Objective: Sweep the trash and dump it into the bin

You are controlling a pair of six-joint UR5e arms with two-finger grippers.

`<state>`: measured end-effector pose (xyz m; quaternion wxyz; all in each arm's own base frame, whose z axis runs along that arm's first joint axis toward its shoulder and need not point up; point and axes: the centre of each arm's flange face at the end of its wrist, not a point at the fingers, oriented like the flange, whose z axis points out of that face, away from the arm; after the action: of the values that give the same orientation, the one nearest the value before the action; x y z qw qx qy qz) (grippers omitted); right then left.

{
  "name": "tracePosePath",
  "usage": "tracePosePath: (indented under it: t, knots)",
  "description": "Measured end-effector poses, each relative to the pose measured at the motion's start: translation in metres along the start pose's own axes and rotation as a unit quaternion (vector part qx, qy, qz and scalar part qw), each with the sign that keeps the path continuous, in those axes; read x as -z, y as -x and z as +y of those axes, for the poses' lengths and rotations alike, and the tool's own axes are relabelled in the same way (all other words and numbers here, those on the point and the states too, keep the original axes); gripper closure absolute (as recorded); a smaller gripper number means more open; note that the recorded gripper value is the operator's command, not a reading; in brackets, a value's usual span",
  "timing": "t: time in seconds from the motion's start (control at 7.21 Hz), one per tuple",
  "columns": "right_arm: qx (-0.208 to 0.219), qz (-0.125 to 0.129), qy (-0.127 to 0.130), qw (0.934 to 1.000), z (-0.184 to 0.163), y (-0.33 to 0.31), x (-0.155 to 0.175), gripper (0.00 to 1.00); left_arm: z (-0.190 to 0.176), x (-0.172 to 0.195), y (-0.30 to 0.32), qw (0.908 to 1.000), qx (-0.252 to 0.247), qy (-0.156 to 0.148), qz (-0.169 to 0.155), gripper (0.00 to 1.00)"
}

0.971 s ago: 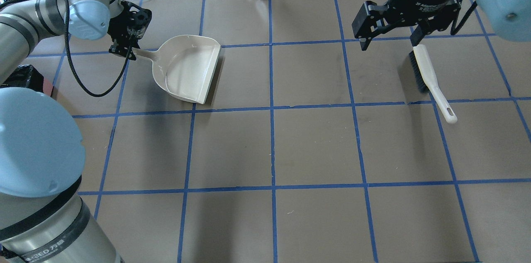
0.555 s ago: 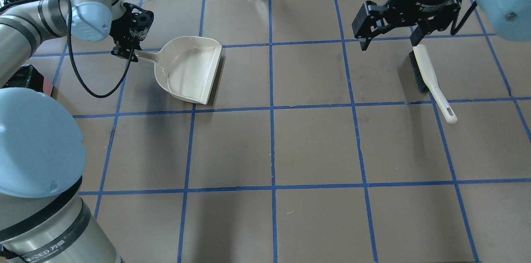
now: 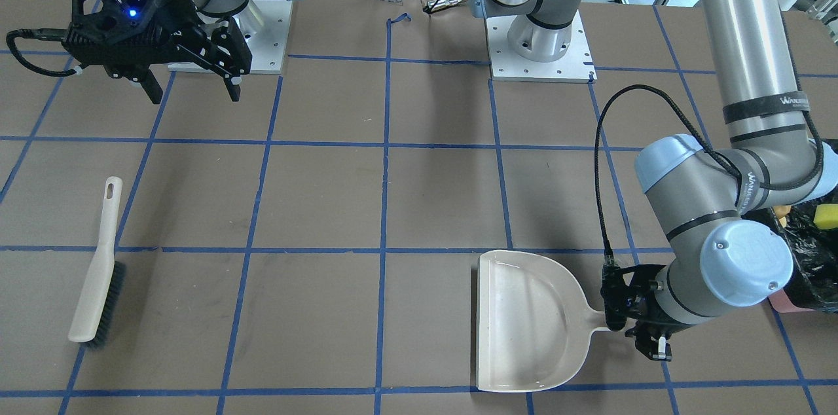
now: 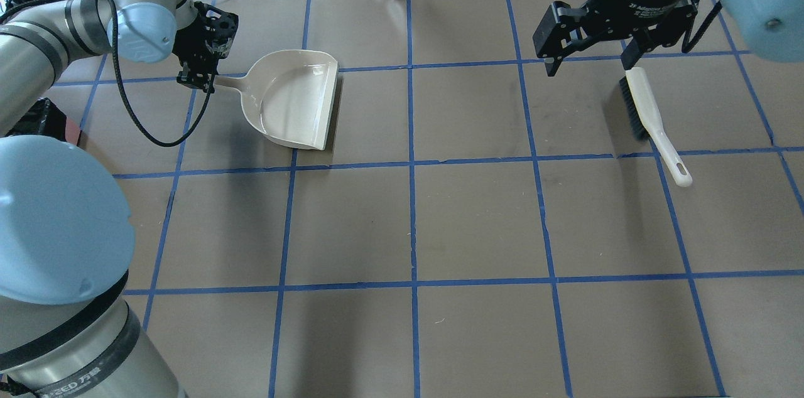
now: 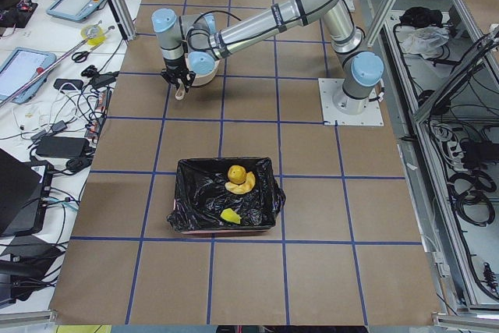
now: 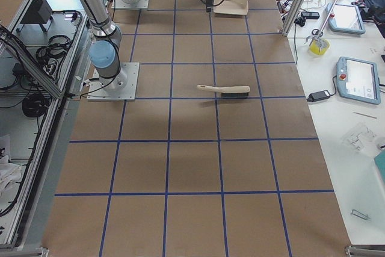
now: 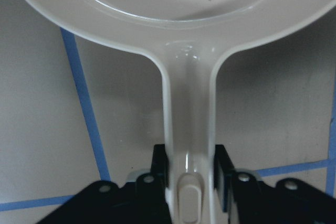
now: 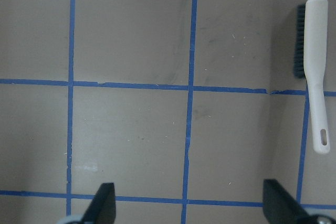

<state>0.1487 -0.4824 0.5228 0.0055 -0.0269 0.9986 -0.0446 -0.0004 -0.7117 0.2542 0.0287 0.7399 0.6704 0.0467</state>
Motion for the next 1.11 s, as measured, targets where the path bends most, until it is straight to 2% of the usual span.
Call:
tracePosePath:
  t: [0.14,0.28,0.69,0.97,1.11]
  knots:
    - [0.0,0.0,0.0,1.0,0.0,0.0,0.0,0.0,-0.001,-0.002,-0.001,1.0,0.002,-0.001,0.002,0.31]
    - [0.0,0.0,0.0,1.0,0.0,0.0,0.0,0.0,-0.002,-0.006,-0.003,1.0,0.003,-0.002,0.004,0.26]
    - [0.0,0.0,0.0,1.0,0.0,0.0,0.0,0.0,-0.004,0.001,-0.009,0.9999,0.015,0.001,-0.001,0.27]
    - [0.0,0.0,0.0,1.0,0.0,0.0,0.0,0.0,-0.012,0.037,-0.02,0.9993,0.038,-0.003,0.001,0.27]
    - [0.0,0.0,0.0,1.0,0.0,0.0,0.0,0.0,-0.029,0.061,-0.028,0.9981,0.062,-0.005,0.001,0.27]
